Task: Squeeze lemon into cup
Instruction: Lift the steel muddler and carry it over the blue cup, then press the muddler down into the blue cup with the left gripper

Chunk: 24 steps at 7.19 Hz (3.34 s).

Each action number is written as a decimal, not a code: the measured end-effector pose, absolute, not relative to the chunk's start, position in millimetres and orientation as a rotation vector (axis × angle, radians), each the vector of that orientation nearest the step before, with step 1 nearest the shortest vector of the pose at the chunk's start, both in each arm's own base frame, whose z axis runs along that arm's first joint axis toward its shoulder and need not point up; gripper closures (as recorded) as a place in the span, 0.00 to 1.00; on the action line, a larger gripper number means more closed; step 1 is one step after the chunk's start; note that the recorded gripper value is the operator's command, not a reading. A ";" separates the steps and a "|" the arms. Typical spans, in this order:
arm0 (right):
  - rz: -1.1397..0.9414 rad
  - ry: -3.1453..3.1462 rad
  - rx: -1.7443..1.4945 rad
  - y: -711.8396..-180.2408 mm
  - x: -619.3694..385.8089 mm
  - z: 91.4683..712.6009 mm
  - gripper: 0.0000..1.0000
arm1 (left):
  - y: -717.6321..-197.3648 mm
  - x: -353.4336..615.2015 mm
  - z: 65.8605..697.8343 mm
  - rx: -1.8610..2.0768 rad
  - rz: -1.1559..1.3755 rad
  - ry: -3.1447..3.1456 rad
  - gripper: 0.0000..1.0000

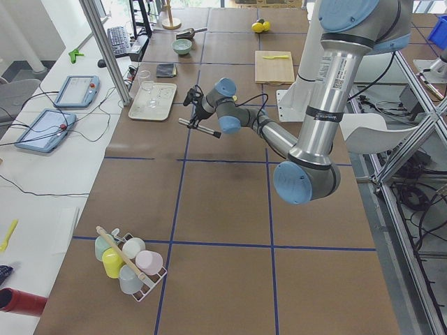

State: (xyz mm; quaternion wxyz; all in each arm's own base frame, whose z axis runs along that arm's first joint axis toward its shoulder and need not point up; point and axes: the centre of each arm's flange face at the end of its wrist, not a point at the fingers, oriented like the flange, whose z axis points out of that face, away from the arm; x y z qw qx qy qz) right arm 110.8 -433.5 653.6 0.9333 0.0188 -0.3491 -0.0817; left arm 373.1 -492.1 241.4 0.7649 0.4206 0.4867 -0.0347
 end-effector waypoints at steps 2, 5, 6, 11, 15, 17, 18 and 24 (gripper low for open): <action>-0.168 -0.714 0.039 -433.3 110.8 653.6 0.00 | -473.0 387.2 213.2 1.071 -0.122 1.142 1.00; -0.162 -0.709 0.043 -432.7 114.6 653.7 0.00 | -427.1 432.9 179.9 1.265 -0.091 1.323 1.00; -0.159 -0.708 0.043 -432.2 116.3 654.0 0.00 | -416.6 452.7 179.3 1.332 -0.092 1.373 1.00; -0.143 -0.707 0.040 -426.6 122.5 658.1 0.00 | -398.8 527.9 191.6 1.418 -0.074 1.307 1.00; -0.129 -0.708 0.039 -422.3 127.5 660.6 0.00 | -384.0 554.5 197.9 1.396 -0.074 1.285 1.00; -0.126 -0.707 0.040 -421.5 128.7 661.0 0.00 | -381.1 569.7 202.6 1.386 -0.078 1.262 1.00; -0.126 -0.707 0.039 -421.2 128.9 661.2 0.00 | -381.2 577.5 209.2 1.379 -0.075 1.243 1.00; -0.124 -0.707 0.038 -421.3 129.1 661.8 0.00 | -374.1 577.2 204.5 1.385 -0.084 1.246 1.00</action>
